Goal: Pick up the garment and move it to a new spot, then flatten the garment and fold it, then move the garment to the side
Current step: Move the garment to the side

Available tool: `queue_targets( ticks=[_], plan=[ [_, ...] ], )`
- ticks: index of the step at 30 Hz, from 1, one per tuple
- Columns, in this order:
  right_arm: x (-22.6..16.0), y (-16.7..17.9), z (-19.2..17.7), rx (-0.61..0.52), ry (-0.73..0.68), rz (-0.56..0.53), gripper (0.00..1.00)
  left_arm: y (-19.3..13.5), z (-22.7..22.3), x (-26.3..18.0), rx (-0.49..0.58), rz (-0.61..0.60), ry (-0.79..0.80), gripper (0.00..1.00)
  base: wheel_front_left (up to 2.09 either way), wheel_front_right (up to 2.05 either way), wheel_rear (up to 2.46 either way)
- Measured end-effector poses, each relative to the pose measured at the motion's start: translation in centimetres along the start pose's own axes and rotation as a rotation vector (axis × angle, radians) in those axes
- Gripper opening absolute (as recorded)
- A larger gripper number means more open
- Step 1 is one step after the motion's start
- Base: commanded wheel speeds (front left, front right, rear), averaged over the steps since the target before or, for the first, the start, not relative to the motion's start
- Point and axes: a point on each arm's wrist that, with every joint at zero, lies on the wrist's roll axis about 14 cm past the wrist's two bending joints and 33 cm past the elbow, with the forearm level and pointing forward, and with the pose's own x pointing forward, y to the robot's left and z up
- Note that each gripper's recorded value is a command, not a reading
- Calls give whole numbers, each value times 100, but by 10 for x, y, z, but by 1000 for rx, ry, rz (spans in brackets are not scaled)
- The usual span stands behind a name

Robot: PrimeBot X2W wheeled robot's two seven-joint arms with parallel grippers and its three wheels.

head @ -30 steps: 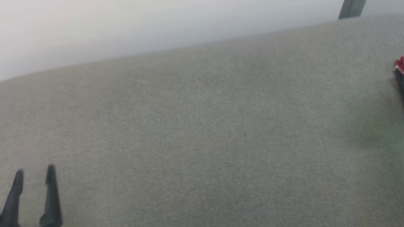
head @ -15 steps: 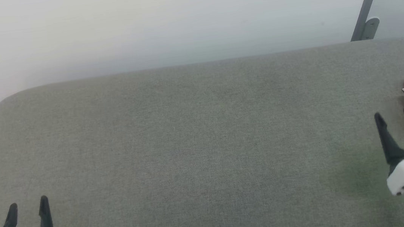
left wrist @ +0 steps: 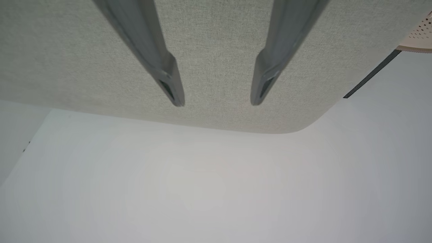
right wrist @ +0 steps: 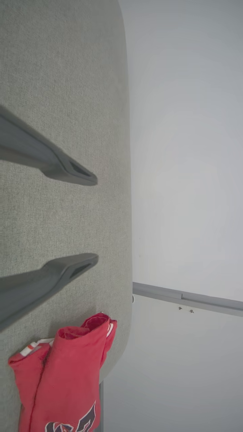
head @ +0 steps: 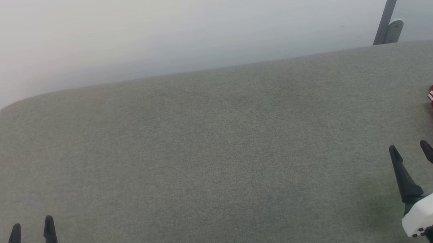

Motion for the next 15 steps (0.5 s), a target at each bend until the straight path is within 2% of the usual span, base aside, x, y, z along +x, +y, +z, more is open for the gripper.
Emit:
queue_targets(
  ticks=[15],
  plan=[
    [-7, 4, 1, 8, -5, -2, 100, -3, -4, -1, -10, -3, 11, 100, 0, 0, 0]
  ],
)
